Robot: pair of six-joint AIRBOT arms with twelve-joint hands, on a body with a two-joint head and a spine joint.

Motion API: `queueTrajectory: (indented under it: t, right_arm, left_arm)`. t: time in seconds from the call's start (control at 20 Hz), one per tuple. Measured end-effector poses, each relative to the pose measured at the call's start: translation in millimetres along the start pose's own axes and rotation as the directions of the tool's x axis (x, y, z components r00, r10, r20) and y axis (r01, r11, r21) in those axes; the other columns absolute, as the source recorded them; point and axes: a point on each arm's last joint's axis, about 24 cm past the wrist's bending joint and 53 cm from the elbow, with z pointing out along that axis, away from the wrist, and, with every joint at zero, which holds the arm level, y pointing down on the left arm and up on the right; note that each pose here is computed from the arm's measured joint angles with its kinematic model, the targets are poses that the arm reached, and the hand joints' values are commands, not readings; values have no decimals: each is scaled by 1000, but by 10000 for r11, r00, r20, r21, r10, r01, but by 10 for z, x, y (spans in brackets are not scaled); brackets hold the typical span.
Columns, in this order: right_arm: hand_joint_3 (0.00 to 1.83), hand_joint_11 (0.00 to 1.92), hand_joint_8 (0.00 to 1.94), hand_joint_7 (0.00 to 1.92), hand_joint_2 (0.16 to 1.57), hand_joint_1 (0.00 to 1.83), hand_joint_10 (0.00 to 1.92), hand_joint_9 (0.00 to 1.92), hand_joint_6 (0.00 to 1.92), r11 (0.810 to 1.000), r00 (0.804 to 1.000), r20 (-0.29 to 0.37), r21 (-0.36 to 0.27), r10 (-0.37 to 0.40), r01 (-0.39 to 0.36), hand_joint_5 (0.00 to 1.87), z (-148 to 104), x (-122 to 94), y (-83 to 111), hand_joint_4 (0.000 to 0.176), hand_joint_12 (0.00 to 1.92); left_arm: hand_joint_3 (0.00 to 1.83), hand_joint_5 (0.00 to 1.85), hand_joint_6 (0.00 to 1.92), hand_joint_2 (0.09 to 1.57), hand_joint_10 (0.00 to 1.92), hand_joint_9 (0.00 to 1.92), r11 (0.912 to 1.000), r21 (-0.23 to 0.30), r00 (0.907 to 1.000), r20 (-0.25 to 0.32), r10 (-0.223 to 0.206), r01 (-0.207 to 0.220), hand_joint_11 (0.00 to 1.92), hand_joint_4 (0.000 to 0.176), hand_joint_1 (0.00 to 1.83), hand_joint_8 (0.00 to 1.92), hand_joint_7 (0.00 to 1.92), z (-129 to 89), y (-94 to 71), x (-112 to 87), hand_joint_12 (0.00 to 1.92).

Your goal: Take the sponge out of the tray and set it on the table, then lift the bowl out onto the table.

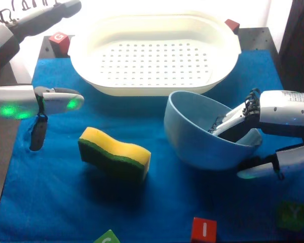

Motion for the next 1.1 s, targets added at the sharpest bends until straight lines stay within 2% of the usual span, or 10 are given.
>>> queueTrajectory:
  t: [0.05,0.1,0.25,0.3,0.5,0.6,0.7,0.75,0.9,1.1]
  right_arm:
    - [0,142,0,352,1181,523,0,443,34,10000,10000,31,-4,22,-22,365,1,-7,1,26,844]
    - [0,28,0,124,1101,355,0,200,6,10000,9999,101,-43,82,-81,169,5,-17,12,97,528]
    - [0,0,0,0,1066,434,0,2,0,9991,9990,347,-324,290,-279,1,6,-70,82,168,14]
    - [0,0,0,0,1058,473,0,0,0,9978,9981,487,-556,380,-353,0,-11,-111,145,150,2]
    - [0,0,0,0,909,445,0,0,0,9951,9953,920,-960,318,-229,0,-119,-267,289,147,0]
    - [7,0,0,0,989,326,0,0,0,9938,9926,1205,-1116,164,-29,0,-175,-348,364,175,0]
    - [4,0,0,0,1014,535,0,0,0,9901,9857,1685,-1378,-38,273,0,-292,-478,517,154,0]
    - [5,0,0,0,1017,466,0,0,10,9855,9753,2190,-1576,-278,634,30,-413,-611,660,93,0]
    - [13,16,1,8,1050,357,1,5,0,9721,9386,3370,-1854,-742,1434,5,-650,-910,897,102,7]
    - [0,3,0,0,1007,440,0,0,1,9732,9330,3581,-1995,-365,1147,14,-748,-872,843,161,1]
  left_arm:
    - [0,210,3,881,1,148,10000,-2,10000,2,-1,1,0,61,807,3,218,-1,1,0,212]
    - [0,208,1,878,0,153,10000,2,10000,-7,6,-6,0,59,782,1,216,-4,1,2,279]
    - [4,201,2,889,1,136,10000,-35,10000,-44,13,-13,0,62,765,1,193,-11,13,12,292]
    - [3,202,2,892,3,143,10000,-21,10000,-36,14,-14,0,63,767,2,200,-11,10,11,317]
    - [2,191,0,892,0,127,10000,-26,10000,-36,13,-14,0,71,724,0,195,-12,11,11,228]
    - [0,198,1,883,0,127,10000,-24,10000,-39,15,-15,0,67,721,0,188,-12,11,11,301]
    - [0,153,4,877,4,69,10000,-13,10000,-21,10,-10,0,78,714,2,151,-13,9,8,191]
    - [0,187,12,842,6,74,10000,1,10000,15,-41,41,0,107,735,3,157,-17,7,0,132]
    - [0,181,1,883,0,54,9989,126,9988,192,-450,448,0,69,753,0,119,-104,7,-21,168]
    - [0,117,0,861,9,59,9971,113,9957,541,-756,750,0,81,752,4,85,-217,9,-42,188]
